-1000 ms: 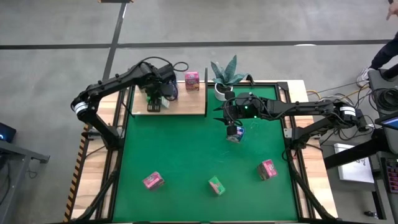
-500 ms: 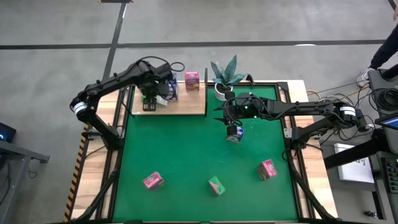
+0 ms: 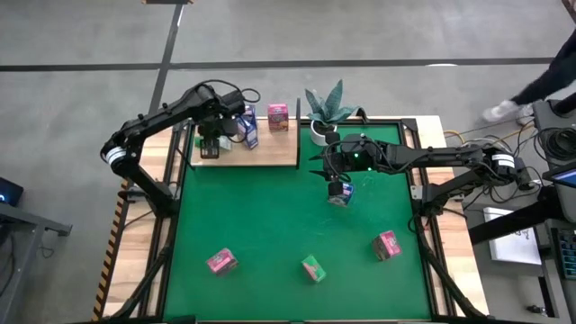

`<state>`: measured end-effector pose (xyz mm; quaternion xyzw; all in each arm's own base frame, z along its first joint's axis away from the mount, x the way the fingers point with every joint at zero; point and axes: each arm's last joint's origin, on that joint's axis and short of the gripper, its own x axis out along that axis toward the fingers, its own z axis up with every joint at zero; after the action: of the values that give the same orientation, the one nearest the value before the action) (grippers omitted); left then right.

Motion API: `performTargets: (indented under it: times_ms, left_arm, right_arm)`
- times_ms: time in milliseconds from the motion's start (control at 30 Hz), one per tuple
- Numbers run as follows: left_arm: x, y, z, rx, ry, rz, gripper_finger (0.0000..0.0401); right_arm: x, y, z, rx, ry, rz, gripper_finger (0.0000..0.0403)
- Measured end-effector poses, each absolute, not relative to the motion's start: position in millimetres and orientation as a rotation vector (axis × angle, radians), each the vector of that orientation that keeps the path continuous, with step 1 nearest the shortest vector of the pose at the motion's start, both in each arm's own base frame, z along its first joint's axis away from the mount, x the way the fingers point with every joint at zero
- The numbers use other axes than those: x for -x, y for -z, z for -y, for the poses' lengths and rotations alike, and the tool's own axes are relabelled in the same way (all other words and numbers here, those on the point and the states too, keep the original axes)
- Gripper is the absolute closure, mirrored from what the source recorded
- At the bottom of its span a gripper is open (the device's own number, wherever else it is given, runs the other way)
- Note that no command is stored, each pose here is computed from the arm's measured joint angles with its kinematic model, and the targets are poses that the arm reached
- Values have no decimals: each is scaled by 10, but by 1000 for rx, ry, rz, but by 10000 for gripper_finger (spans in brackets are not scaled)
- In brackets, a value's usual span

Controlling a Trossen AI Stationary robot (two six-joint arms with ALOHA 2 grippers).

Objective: Stack cereal on shelf
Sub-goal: Put the top green cereal box on the shelf aligned with the other green cereal box

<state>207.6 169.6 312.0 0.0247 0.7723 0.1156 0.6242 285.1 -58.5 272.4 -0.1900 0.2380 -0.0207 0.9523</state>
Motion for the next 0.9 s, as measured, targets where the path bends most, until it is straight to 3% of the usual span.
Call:
performTargets:
  times_ms: [900]
  left_arm:
    - [-2181, -2871, -1981, -139, -354, -1884, 254]
  right_arm:
    - [-2853, -2726, 586, 404, 39, -481, 248]
